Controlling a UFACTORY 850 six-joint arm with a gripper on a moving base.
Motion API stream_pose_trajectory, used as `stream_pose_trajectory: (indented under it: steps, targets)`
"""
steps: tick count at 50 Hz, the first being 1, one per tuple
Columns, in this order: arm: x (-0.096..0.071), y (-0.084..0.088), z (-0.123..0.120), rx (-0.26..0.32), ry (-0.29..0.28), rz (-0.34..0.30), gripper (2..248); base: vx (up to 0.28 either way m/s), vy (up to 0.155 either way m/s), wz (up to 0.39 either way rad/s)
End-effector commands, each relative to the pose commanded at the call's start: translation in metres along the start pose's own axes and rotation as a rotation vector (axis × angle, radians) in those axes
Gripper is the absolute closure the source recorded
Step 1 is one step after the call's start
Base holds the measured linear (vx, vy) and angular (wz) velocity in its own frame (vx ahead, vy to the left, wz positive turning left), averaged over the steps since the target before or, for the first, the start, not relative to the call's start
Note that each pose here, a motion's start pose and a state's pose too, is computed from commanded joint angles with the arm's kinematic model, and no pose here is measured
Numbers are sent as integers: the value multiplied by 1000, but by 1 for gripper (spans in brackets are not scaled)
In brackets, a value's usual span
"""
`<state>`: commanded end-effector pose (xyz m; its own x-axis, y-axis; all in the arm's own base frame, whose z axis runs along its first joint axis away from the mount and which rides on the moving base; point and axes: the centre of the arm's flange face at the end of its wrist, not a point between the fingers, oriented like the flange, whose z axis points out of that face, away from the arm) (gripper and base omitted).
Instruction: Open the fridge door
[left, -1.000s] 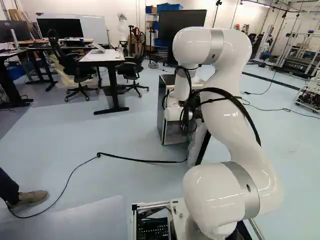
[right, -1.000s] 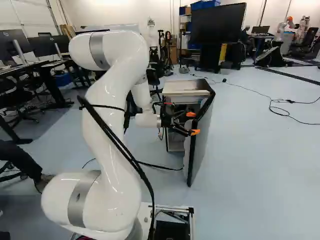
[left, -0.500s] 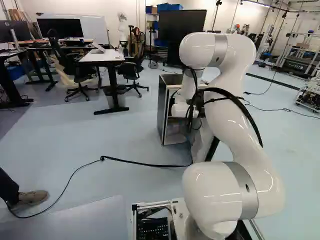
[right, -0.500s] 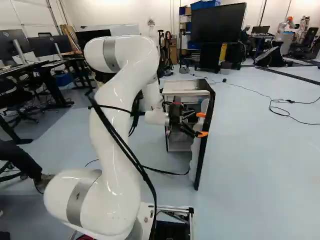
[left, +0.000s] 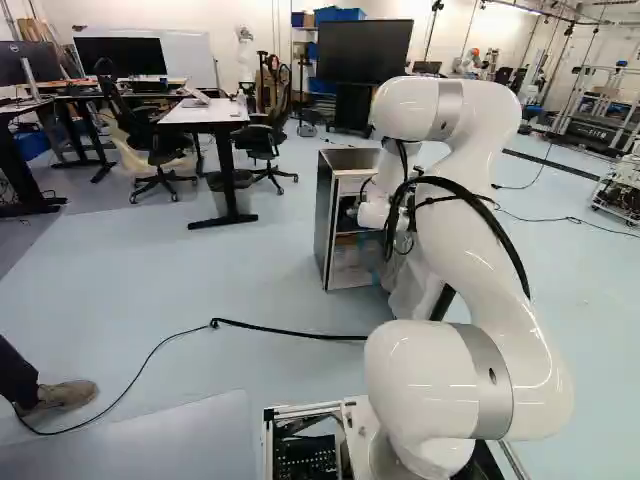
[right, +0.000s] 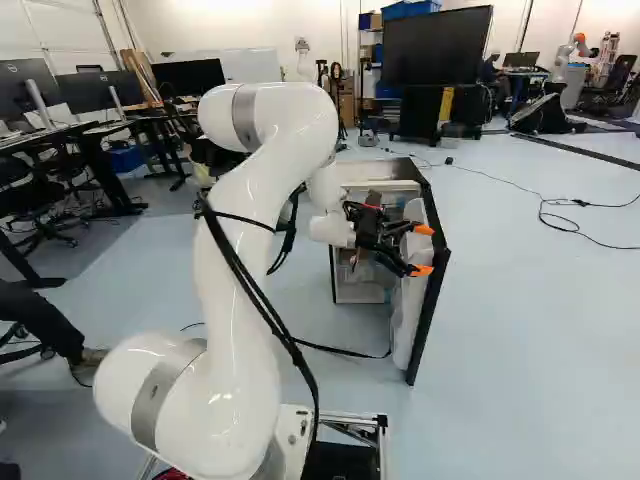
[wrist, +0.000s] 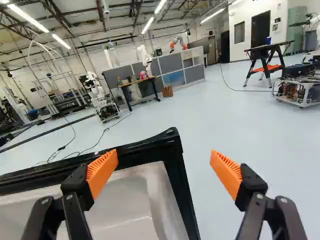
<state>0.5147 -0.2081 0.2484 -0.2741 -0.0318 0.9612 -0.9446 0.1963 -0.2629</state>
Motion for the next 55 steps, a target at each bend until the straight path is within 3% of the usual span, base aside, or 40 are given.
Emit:
stream_pose_trajectory:
  steps: [31,55]
  targets:
    - [-6,-31,66,-183,14,113,3,0,0,0]
    - [-7,-58,118,-254,38,201,3,0,0,0]
